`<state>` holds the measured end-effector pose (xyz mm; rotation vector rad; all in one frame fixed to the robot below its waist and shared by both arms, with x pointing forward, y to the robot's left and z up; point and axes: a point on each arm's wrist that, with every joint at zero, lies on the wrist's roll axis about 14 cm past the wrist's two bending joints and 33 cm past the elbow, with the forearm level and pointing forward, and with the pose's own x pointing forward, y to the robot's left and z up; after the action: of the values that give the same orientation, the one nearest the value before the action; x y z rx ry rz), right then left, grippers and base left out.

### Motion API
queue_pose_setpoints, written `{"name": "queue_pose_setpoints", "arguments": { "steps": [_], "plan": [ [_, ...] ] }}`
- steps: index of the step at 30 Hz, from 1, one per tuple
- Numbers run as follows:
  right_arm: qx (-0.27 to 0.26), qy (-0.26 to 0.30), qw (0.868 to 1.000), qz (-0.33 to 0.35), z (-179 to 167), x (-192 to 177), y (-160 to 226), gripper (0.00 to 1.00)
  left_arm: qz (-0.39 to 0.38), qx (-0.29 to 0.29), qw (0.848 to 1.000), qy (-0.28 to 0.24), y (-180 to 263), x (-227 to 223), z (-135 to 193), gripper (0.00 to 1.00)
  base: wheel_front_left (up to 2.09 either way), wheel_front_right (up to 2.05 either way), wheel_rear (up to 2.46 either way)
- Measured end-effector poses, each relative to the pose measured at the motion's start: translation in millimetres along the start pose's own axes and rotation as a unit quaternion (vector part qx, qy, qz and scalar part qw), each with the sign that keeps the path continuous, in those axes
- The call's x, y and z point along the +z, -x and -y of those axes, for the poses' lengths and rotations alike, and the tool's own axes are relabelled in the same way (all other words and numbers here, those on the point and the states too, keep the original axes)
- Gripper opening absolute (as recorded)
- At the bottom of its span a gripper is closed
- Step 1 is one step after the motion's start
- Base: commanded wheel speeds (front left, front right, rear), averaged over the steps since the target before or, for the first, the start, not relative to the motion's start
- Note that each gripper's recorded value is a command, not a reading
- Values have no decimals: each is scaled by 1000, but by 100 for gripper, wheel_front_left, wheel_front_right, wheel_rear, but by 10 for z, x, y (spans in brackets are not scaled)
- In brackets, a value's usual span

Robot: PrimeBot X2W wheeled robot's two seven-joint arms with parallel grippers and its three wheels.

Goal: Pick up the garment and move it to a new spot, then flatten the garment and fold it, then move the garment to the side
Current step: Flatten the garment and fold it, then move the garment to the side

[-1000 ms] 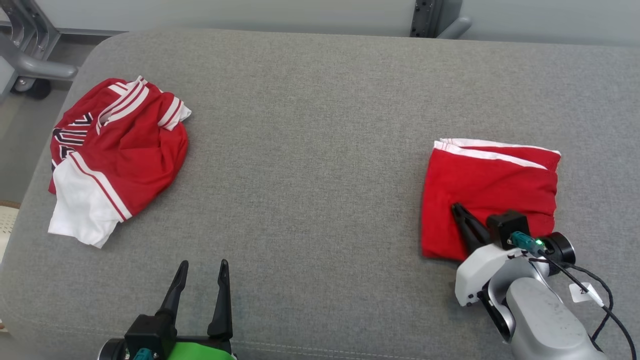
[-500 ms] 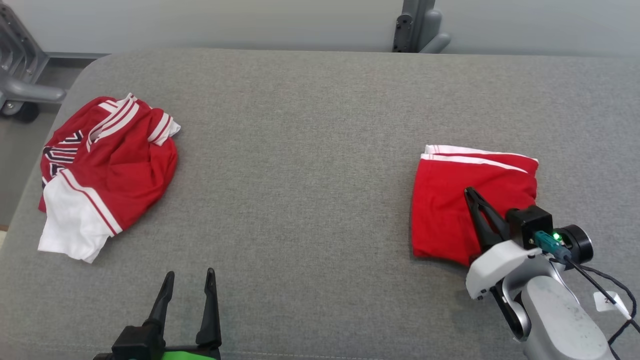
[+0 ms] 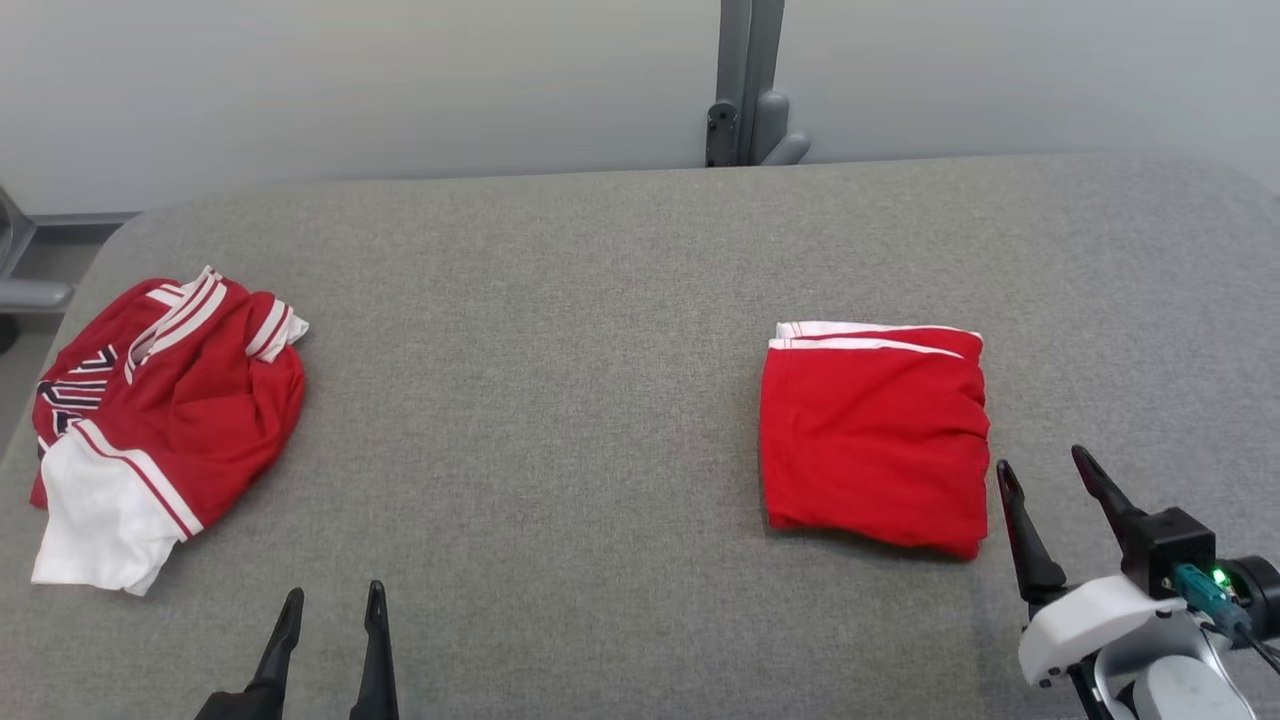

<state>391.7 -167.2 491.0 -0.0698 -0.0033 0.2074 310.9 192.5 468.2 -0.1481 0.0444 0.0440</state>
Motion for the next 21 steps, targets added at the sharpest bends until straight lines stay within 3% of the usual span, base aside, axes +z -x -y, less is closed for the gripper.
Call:
{"name": "queue_pose_setpoints", "arguments": {
  "steps": [11,21],
  "plan": [
    [-53,-23,998,13,131,30,335,100,4,-29,1000,0,-17,23,127,100,0,0,0],
    [-64,-24,998,13,183,30,361,100,-1,-40,999,-1,-45,-7,183,100,0,0,0]
  ]
}}
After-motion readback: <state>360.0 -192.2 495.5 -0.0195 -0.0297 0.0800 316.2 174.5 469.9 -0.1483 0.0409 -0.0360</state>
